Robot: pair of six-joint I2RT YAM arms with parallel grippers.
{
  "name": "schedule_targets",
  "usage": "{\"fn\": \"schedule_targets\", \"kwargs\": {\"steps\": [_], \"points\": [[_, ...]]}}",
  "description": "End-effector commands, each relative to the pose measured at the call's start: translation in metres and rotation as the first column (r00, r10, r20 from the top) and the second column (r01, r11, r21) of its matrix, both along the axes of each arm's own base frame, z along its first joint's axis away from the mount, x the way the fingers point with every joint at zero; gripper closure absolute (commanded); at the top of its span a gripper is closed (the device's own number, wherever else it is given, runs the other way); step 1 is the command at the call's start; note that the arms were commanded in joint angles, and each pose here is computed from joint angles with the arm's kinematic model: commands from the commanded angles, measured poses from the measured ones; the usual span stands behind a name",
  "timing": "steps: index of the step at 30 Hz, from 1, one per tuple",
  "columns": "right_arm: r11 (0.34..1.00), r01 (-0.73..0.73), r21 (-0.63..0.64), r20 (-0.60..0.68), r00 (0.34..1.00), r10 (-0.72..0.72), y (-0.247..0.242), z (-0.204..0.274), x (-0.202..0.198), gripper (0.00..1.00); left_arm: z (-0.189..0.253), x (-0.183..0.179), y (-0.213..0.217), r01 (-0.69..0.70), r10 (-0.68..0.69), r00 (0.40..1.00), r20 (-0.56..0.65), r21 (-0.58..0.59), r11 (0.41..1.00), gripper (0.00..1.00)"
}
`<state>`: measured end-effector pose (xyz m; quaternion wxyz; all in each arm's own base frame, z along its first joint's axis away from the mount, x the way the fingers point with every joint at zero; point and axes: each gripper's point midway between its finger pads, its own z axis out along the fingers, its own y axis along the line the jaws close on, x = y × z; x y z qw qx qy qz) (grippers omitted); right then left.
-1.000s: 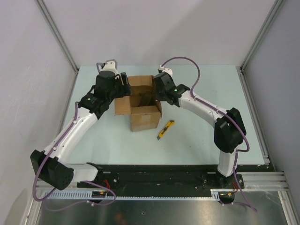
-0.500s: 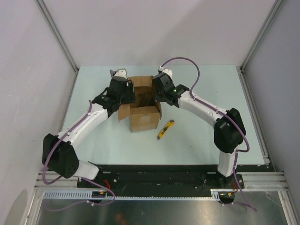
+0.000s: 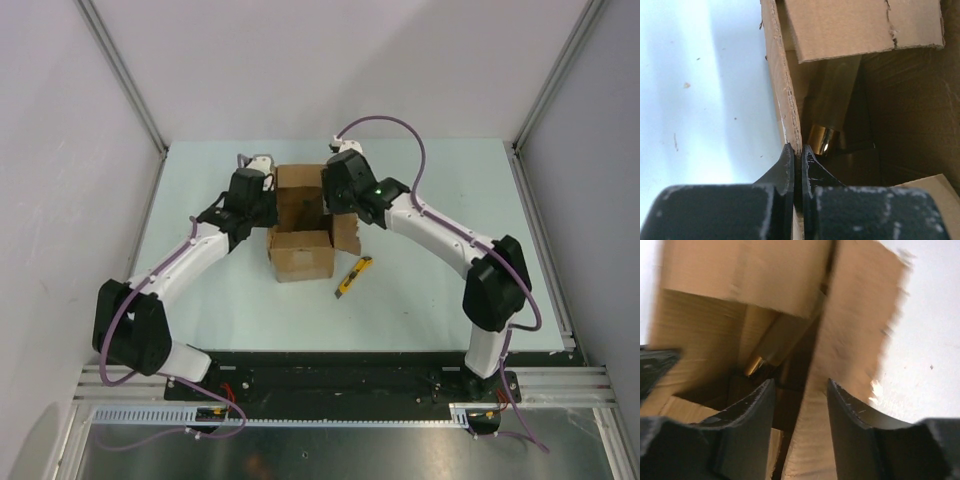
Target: Unpack the express box
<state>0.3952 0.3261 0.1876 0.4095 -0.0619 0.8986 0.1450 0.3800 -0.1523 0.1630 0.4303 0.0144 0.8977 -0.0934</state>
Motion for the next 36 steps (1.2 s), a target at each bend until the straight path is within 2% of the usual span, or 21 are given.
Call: {"fn": "schedule_targets", "kwargs": {"steps": [1, 2, 4, 5, 7, 8, 9, 11, 12, 19, 24, 30, 36], "points": [[0.978, -0.190, 0.085, 0.292, 0.943, 0.158, 0.009, 0.124, -0.008, 0.43, 0.040, -0.014, -0.040, 0.328, -0.320, 0.936, 0.145, -0.036, 0.944, 1.00], [0.967, -0.230, 0.110, 0.360, 0.916, 0.177, 0.008, 0.151, -0.014, 0.41, 0.043, -0.015, -0.041, 0.358, -0.351, 0.923, 0.157, -0.021, 0.933, 1.00], [0.946, -0.315, 0.080, 0.428, 0.867, 0.253, 0.008, 0.169, -0.023, 0.39, 0.052, -0.015, -0.040, 0.369, -0.361, 0.915, 0.182, -0.010, 0.929, 1.00], [0.910, -0.405, 0.094, 0.471, 0.823, 0.318, 0.016, 0.186, -0.035, 0.41, 0.053, -0.013, -0.038, 0.366, -0.358, 0.915, 0.185, -0.008, 0.931, 1.00], [0.870, -0.492, 0.036, 0.508, 0.758, 0.408, 0.023, 0.190, -0.042, 0.47, 0.055, -0.014, -0.041, 0.385, -0.375, 0.908, 0.187, -0.022, 0.922, 1.00], [0.814, -0.581, 0.019, 0.493, 0.713, 0.498, 0.033, 0.183, -0.055, 0.51, 0.055, -0.014, -0.042, 0.396, -0.385, 0.904, 0.186, -0.024, 0.918, 1.00], [0.788, -0.616, -0.002, 0.469, 0.695, 0.545, 0.041, 0.172, -0.058, 0.57, 0.055, -0.016, -0.043, 0.407, -0.395, 0.899, 0.187, -0.028, 0.913, 1.00], [0.754, -0.656, -0.042, 0.410, 0.677, 0.612, 0.046, 0.152, -0.063, 0.63, 0.054, -0.017, -0.045, 0.430, -0.417, 0.889, 0.188, -0.028, 0.903, 1.00], [0.746, -0.664, -0.049, 0.379, 0.679, 0.629, 0.049, 0.139, -0.063, 0.66, 0.053, -0.016, -0.044, 0.426, -0.414, 0.891, 0.185, -0.026, 0.904, 1.00], [0.744, -0.666, -0.055, 0.280, 0.705, 0.652, 0.051, 0.069, -0.064, 0.70, 0.046, -0.014, -0.038, 0.403, -0.392, 0.904, 0.168, -0.034, 0.915, 1.00], [0.763, -0.643, -0.059, 0.244, 0.732, 0.636, 0.056, 0.044, -0.054, 0.71, 0.041, -0.011, -0.036, 0.394, -0.384, 0.910, 0.155, -0.034, 0.919, 1.00], [0.826, -0.554, -0.101, 0.249, 0.790, 0.561, 0.054, 0.029, -0.029, 0.71, 0.039, -0.011, -0.037, 0.408, -0.397, 0.905, 0.150, -0.043, 0.912, 1.00], [0.907, -0.369, -0.204, 0.295, 0.860, 0.416, 0.033, 0.024, 0.008, 0.67, 0.037, -0.011, -0.039, 0.422, -0.411, 0.900, 0.145, -0.051, 0.905, 0.98]]}}
